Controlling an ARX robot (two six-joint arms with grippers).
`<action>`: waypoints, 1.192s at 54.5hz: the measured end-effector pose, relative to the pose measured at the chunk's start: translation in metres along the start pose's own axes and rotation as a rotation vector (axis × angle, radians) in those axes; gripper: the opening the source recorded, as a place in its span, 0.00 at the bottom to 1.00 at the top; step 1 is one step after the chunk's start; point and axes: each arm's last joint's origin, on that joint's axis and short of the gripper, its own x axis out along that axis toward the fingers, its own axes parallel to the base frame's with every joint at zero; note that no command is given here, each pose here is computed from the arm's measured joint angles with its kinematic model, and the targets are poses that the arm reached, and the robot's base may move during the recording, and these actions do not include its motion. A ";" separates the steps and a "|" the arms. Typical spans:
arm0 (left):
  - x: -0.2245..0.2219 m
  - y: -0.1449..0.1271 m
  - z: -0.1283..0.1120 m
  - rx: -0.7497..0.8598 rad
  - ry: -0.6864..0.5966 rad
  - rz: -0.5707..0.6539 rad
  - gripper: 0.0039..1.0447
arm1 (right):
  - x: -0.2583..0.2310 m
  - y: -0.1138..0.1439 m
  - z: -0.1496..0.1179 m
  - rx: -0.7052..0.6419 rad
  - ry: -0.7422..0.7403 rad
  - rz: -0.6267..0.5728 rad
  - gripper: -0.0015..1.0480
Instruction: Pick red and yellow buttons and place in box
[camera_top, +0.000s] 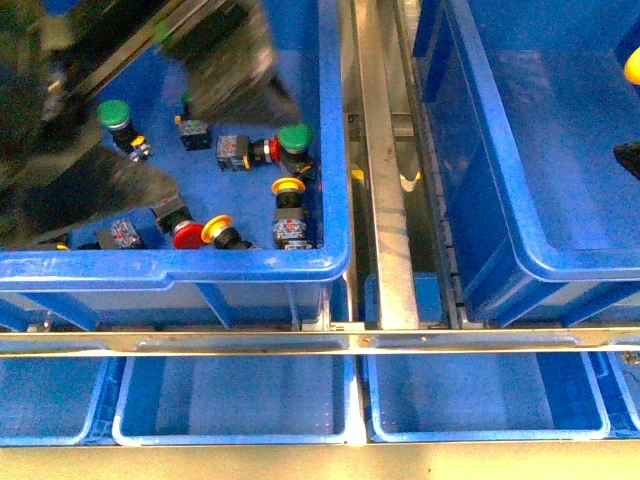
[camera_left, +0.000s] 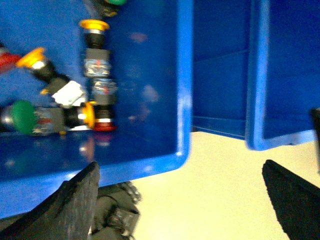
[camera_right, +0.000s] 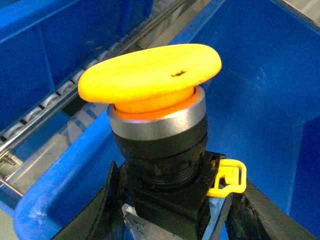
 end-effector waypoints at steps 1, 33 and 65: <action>-0.001 0.004 -0.003 0.061 -0.109 0.049 0.85 | -0.001 -0.002 0.000 0.005 0.001 -0.007 0.40; -0.095 0.077 -0.058 0.419 -0.742 0.378 0.02 | -0.035 -0.015 0.012 0.175 -0.006 -0.136 0.40; -0.126 0.086 -0.067 0.426 -0.763 0.373 0.02 | -0.026 -0.021 0.022 0.222 0.038 -0.205 0.40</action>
